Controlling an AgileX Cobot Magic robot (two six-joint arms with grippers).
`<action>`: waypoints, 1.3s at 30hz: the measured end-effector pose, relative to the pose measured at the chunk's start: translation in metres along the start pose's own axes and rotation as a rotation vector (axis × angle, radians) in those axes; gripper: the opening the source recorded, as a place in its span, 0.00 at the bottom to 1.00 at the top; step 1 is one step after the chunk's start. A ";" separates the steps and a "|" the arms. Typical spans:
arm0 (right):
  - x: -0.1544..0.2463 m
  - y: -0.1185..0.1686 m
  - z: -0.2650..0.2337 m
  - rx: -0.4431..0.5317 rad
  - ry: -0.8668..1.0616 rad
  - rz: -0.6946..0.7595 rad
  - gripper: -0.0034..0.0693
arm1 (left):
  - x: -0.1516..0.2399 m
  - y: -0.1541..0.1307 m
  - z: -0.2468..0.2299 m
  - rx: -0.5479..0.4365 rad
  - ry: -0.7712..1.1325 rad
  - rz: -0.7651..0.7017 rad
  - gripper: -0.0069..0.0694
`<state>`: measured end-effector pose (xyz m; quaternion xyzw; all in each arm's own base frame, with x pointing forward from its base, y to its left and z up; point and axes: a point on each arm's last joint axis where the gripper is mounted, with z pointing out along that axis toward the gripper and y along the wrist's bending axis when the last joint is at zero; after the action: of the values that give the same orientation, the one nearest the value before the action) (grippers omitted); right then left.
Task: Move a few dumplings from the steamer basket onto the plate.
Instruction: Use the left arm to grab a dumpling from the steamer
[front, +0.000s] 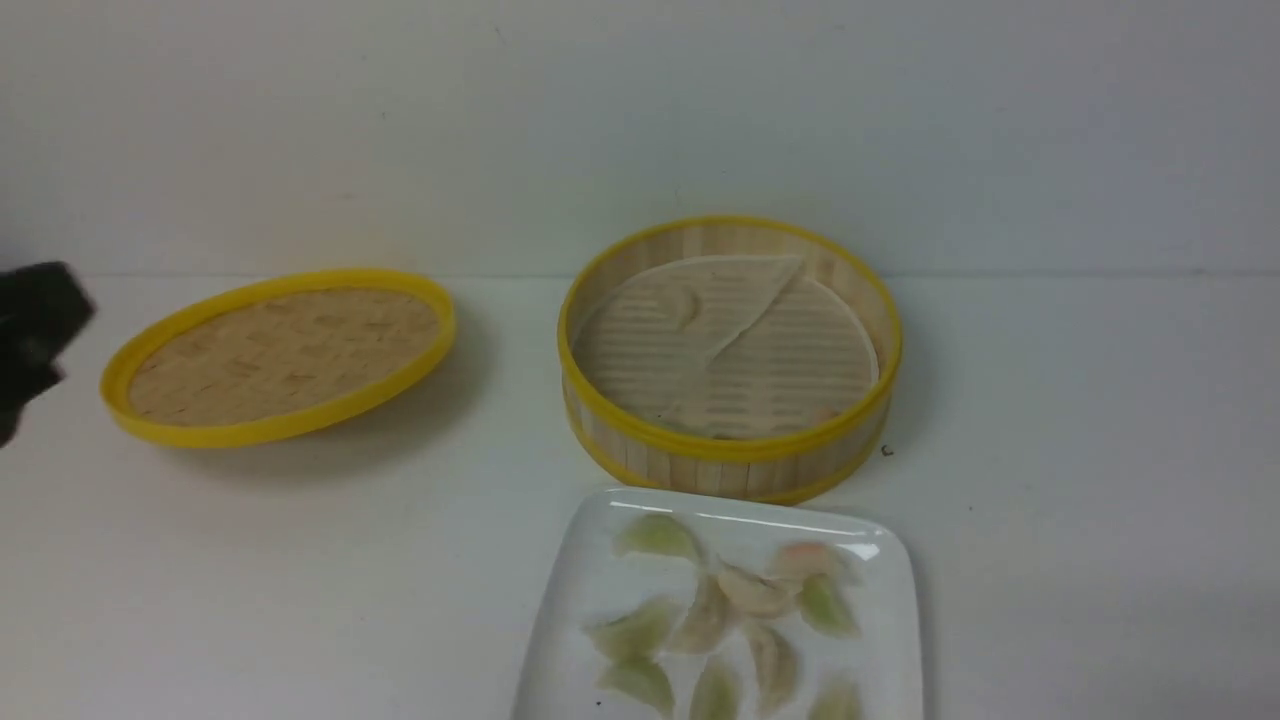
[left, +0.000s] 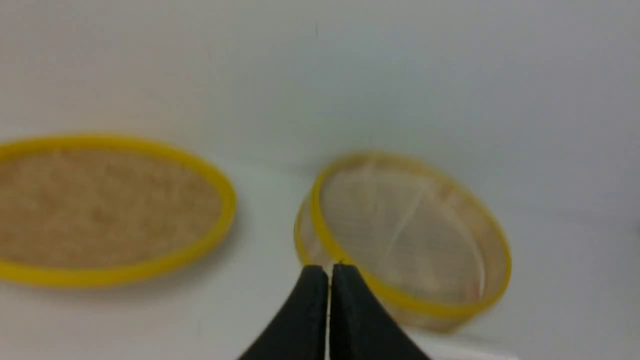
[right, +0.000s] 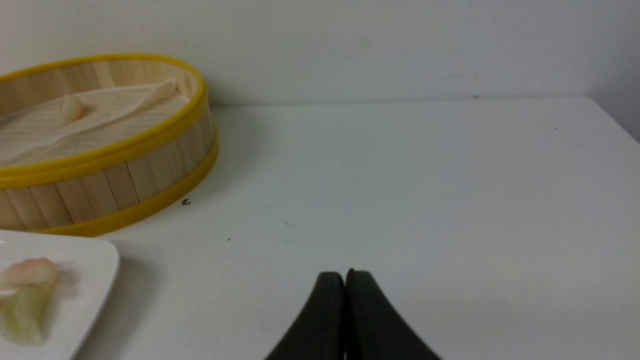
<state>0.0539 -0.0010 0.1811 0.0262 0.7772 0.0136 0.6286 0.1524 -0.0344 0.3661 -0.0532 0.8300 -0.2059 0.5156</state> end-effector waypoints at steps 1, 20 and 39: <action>0.000 0.000 0.000 0.000 0.000 0.000 0.03 | -0.009 -0.004 0.018 -0.014 0.154 0.033 0.08; 0.000 0.000 0.000 0.000 0.000 0.000 0.03 | -0.030 -0.107 0.250 -0.015 0.684 0.406 0.08; 0.000 0.000 0.000 0.000 0.000 -0.001 0.03 | 0.024 -0.099 0.414 -0.038 0.620 0.583 0.22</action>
<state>0.0539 -0.0010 0.1811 0.0259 0.7772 0.0134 0.6286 0.4924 -0.2508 0.2265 0.2387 0.9297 -0.0425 0.2772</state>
